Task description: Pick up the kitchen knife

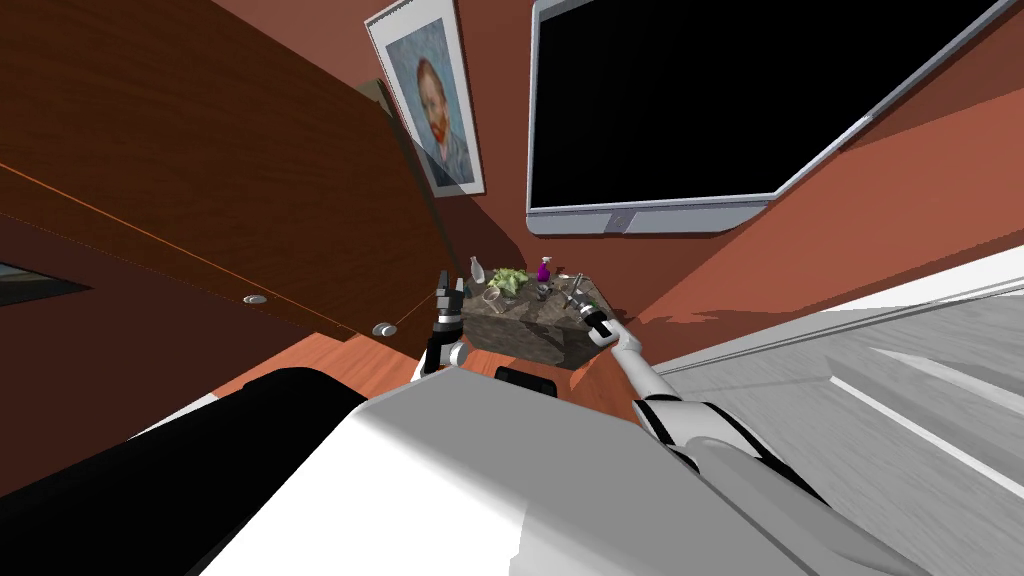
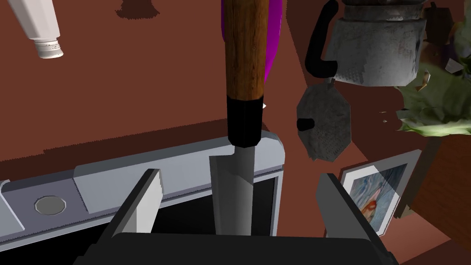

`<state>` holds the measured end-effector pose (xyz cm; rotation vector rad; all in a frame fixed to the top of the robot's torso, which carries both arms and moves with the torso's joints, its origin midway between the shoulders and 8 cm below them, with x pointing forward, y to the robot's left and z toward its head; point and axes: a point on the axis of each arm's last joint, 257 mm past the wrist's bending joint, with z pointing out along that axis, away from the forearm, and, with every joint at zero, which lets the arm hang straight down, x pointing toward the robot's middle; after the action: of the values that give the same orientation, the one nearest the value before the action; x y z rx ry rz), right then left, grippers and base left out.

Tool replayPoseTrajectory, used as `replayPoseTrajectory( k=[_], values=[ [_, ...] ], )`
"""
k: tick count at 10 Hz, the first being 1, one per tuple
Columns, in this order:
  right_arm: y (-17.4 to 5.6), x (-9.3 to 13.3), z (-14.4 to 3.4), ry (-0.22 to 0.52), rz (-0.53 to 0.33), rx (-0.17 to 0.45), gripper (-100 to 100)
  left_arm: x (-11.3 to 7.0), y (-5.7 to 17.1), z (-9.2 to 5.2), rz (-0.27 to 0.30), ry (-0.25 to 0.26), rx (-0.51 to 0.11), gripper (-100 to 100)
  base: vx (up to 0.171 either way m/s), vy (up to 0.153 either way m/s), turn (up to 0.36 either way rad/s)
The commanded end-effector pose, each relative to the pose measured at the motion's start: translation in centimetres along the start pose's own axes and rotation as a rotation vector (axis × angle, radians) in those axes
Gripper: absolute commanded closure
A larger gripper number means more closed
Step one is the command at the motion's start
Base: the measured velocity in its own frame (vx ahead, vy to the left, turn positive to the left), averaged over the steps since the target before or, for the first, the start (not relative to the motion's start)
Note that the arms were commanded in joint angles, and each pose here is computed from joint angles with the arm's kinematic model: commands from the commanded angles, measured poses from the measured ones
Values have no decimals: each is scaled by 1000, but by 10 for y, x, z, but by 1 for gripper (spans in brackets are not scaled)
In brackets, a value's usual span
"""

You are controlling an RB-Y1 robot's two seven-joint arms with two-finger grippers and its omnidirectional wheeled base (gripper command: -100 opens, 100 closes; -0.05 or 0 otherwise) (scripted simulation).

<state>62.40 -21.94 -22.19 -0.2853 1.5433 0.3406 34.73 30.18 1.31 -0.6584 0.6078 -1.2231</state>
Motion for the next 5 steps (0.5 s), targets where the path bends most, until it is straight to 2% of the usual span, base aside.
replayPoseTrajectory(
  k=[1,3,4,5],
  values=[
    [6,-6,13,-2,-12,-17,-100,0,0,0,0,0,0,0,-31,-4,-129],
    [3,-5,14,2,-12,-12,-100,0,0,0,0,0,0,0,-9,1,8],
    [3,-5,14,2,-12,-12,100,0,0,0,0,0,0,0,0,0,0],
    [3,-5,14,2,-12,-12,100,0,0,0,0,0,0,0,0,0,0]
  ],
)
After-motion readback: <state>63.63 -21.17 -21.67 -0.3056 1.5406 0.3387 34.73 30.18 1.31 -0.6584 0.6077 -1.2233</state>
